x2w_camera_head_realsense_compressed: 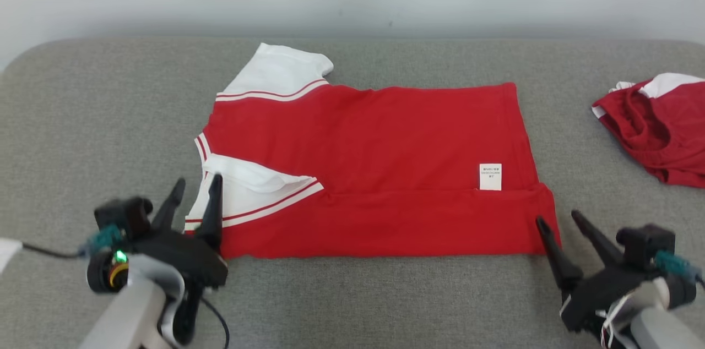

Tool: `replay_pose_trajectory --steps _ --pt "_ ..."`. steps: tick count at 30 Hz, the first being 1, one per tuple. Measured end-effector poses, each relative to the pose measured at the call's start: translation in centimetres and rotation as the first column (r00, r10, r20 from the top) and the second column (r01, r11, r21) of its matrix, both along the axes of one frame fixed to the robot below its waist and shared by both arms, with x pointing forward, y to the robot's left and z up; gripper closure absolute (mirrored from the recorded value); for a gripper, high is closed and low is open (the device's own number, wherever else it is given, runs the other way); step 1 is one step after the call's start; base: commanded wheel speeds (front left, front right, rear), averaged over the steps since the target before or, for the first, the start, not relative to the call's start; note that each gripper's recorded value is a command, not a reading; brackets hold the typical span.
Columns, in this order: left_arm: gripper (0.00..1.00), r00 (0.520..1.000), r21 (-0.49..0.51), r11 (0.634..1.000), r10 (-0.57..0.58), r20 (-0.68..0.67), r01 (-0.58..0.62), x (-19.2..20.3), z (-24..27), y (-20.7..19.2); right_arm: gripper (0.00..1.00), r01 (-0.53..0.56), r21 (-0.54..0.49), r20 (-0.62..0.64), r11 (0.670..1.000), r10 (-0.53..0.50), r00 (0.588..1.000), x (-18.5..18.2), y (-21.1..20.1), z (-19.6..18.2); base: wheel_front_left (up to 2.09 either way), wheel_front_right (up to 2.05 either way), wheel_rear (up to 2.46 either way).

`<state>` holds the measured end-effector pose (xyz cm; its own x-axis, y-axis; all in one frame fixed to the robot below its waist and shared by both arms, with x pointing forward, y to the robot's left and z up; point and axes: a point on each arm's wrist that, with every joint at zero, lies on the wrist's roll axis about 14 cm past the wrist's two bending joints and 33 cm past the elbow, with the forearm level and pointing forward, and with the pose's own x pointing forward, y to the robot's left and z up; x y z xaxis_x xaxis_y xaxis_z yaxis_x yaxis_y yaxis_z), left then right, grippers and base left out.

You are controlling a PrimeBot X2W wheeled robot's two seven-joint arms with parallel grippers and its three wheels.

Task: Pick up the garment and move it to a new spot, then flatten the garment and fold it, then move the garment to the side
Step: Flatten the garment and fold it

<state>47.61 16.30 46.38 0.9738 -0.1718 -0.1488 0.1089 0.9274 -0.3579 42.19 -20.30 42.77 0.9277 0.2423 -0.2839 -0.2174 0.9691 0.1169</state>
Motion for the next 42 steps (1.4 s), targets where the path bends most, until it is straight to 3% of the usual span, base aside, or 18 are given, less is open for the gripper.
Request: replay_pose_trajectory --steps 8,15,23,24,25,26,27,28,35,42 --pt "0.00 0.999 0.094 0.996 0.008 -0.047 -0.004 -3.8 -2.7 0.8 0.00 0.000 -0.039 -0.028 0.999 -0.001 1.000 -1.6 0.0 -1.5 0.00 0.00 0.00" --pt "0.00 0.995 0.118 0.993 0.028 -0.091 -0.017 -5.0 -4.5 1.1 0.00 0.001 -0.059 -0.040 0.998 -0.003 0.999 -1.9 0.6 -2.2 0.00 0.00 0.00" --pt "0.00 0.988 0.214 0.976 0.005 -0.152 0.028 -6.1 -6.8 0.9 0.00 0.017 -0.076 -0.092 0.997 -0.024 0.995 -2.1 0.8 -4.0 0.00 0.00 0.00" --pt "0.00 0.986 0.212 0.977 0.010 -0.165 0.025 -6.3 -7.2 0.8 0.09 0.019 -0.072 -0.102 0.997 -0.026 0.994 -2.2 0.9 -4.2 0.00 0.00 0.00" --pt "0.40 0.984 0.210 0.977 0.012 -0.176 0.026 -6.5 -7.5 0.8 0.57 0.020 -0.068 -0.105 0.998 -0.027 0.994 -2.2 1.1 -4.3 0.00 0.00 0.00" --pt "0.40 0.983 0.208 0.978 0.012 -0.186 0.027 -6.6 -7.8 0.8 0.57 0.021 -0.067 -0.107 0.998 -0.028 0.994 -2.1 1.2 -4.4 0.00 0.00 0.00" --pt "0.73 0.982 0.200 0.979 0.009 -0.189 0.030 -6.5 -7.8 0.7 0.78 0.021 -0.065 -0.106 0.998 -0.028 0.994 -2.0 1.3 -4.3 0.00 0.00 0.00" --pt "1.00 0.981 0.195 0.980 0.008 -0.193 0.031 -6.5 -7.9 0.6 1.00 0.022 -0.062 -0.103 0.998 -0.029 0.994 -1.9 1.4 -4.3 0.00 0.00 0.00" --pt "1.00 0.986 0.175 0.985 0.013 -0.166 0.017 -6.7 -6.9 0.7 1.00 0.042 -0.038 -0.058 0.998 -0.044 0.997 -2.1 1.3 -3.2 0.00 0.00 0.00" --pt "1.00 0.990 0.145 0.989 0.012 -0.144 0.009 -9.2 -6.4 0.6 1.00 0.072 0.021 -0.048 0.997 -0.071 0.996 -4.9 0.6 -2.6 0.00 0.00 0.00"
